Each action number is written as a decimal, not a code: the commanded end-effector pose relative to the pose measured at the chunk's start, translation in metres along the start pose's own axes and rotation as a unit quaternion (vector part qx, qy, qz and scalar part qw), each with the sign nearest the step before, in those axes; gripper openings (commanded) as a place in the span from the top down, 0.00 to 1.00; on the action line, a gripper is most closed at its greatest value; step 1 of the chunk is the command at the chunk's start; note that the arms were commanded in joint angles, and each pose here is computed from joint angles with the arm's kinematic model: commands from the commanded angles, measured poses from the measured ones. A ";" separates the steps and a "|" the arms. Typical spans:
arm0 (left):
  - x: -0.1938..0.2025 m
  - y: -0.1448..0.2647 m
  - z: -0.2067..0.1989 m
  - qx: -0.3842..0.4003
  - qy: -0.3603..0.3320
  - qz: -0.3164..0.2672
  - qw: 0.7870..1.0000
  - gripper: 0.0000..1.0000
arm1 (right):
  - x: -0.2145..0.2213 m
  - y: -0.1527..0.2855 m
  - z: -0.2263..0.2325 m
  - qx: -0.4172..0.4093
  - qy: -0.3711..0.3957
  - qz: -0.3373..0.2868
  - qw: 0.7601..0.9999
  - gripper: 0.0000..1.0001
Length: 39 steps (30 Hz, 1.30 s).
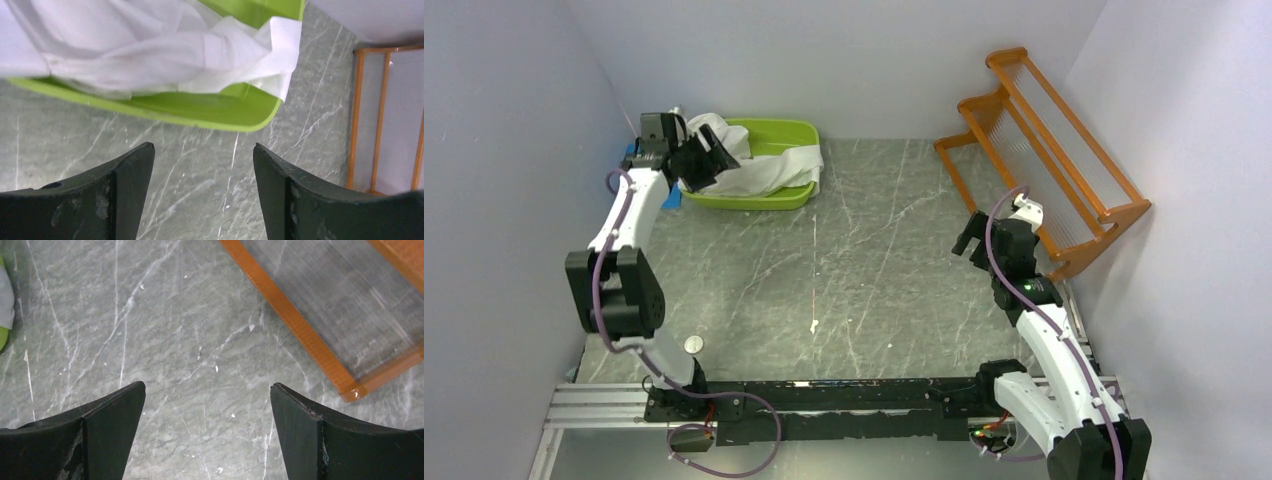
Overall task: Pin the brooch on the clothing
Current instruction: Pick up the clothes from the bin.
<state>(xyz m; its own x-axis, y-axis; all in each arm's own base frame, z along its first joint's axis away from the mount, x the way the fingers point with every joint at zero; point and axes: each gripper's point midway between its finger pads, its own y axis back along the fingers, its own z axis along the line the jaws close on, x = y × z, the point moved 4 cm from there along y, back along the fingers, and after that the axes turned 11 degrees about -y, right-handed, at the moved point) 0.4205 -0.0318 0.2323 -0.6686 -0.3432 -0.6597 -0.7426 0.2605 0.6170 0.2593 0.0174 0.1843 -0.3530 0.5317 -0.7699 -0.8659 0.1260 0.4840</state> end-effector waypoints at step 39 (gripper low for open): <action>-0.113 0.242 -0.248 0.313 -0.092 -0.275 0.904 0.97 | -0.053 0.036 0.060 -0.120 -0.016 -0.007 0.993 0.00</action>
<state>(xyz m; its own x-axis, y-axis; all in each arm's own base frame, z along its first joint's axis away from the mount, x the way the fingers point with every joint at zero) 0.3909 -0.1245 0.4603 -0.3806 -0.3092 -0.8715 -0.8617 0.4605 0.2129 0.2632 0.0375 0.2267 -0.3854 0.5629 -0.7312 -0.8889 -0.0138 0.4579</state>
